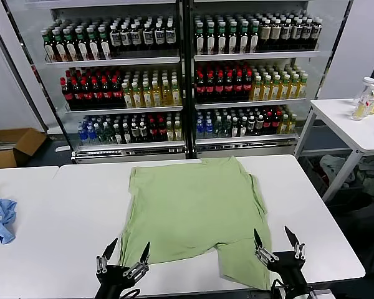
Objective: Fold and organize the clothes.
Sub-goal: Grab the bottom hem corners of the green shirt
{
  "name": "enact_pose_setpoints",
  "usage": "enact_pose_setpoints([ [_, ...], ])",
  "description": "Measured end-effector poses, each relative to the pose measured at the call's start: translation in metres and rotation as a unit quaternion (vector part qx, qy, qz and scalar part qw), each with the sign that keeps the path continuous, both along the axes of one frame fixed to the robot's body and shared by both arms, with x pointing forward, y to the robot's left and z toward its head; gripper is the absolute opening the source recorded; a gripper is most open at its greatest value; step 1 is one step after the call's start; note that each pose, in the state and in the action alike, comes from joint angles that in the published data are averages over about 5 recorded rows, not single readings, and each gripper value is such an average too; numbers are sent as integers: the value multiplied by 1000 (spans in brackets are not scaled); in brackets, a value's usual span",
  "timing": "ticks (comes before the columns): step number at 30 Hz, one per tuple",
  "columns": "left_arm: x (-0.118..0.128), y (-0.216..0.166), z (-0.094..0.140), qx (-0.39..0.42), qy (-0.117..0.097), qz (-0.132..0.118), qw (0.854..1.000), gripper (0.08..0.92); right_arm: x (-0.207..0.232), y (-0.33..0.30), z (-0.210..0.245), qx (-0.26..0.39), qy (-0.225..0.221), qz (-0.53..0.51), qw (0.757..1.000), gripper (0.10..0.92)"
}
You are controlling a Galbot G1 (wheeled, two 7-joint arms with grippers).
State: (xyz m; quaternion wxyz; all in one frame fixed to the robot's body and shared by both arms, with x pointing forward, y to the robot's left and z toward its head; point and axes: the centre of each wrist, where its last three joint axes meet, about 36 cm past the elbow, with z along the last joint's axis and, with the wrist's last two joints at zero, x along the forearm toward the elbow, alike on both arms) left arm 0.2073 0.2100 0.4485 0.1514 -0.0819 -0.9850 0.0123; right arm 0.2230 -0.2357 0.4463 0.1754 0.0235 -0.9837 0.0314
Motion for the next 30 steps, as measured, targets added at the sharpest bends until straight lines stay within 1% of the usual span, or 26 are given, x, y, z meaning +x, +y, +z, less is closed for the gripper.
enact_pose_setpoints([
  [2, 2, 1, -3, 2, 10, 0, 1000, 823, 0, 1, -2, -2, 5, 0, 1000, 823],
  [8, 16, 5, -21, 16, 71, 1, 997, 823, -4, 4, -11, -9, 36, -2, 999, 823],
  [11, 25, 9, -30, 24, 96, 7, 995, 823, -5, 6, -15, -10, 47, -2, 999, 822],
  [14, 34, 13, -37, 33, 115, 17, 993, 823, -6, 7, -19, -10, 57, -3, 998, 823],
  [20, 48, 21, -45, 44, 140, 38, 988, 823, -6, 10, -28, -10, 74, -9, 997, 823],
  [26, 55, 25, -49, 42, 157, 47, 986, 812, -8, 12, -36, -6, 98, -16, 995, 817],
  [28, 55, 25, -49, 40, 160, 48, 985, 775, -8, 13, -39, -4, 105, -19, 994, 796],
  [30, 56, 25, -49, 39, 163, 47, 985, 727, -8, 13, -41, -1, 111, -21, 994, 750],
])
